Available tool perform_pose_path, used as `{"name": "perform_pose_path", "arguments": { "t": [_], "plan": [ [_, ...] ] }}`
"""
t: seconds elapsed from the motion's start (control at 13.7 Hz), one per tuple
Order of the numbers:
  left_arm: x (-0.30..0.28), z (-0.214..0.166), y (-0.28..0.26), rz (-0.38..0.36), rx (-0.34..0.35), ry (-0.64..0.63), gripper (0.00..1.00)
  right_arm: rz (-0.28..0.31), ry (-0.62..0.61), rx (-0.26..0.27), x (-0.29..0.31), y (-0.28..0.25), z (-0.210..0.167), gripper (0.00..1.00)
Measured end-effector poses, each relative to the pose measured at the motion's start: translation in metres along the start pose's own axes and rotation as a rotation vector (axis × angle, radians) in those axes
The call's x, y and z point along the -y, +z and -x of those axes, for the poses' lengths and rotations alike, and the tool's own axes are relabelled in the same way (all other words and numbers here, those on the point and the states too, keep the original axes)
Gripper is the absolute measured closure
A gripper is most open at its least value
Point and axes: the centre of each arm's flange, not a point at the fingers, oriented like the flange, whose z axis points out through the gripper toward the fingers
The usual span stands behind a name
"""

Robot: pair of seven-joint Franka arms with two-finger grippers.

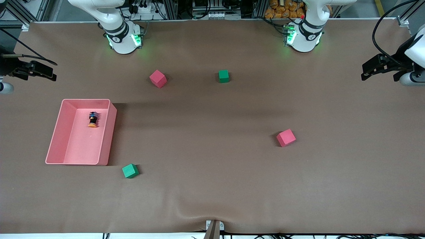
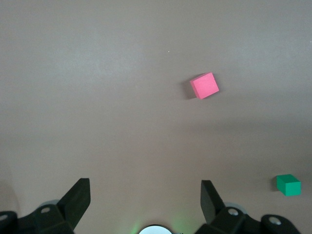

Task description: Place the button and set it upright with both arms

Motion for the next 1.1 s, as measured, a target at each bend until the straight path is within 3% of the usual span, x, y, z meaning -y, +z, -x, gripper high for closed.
{"name": "perform_pose_path", "arguments": {
  "t": [0.51, 1.1],
  "plan": [
    [0.0, 0.0, 0.0, 0.0, 0.0, 0.0, 0.0, -0.002, 0.018, 0.021, -0.01, 0.025, -0.008, 0.0],
    [0.0, 0.0, 0.0, 0.0, 0.0, 0.0, 0.0, -0.009, 0.054, 0.026, -0.03, 0.148, -0.033, 0.0]
  ]
}}
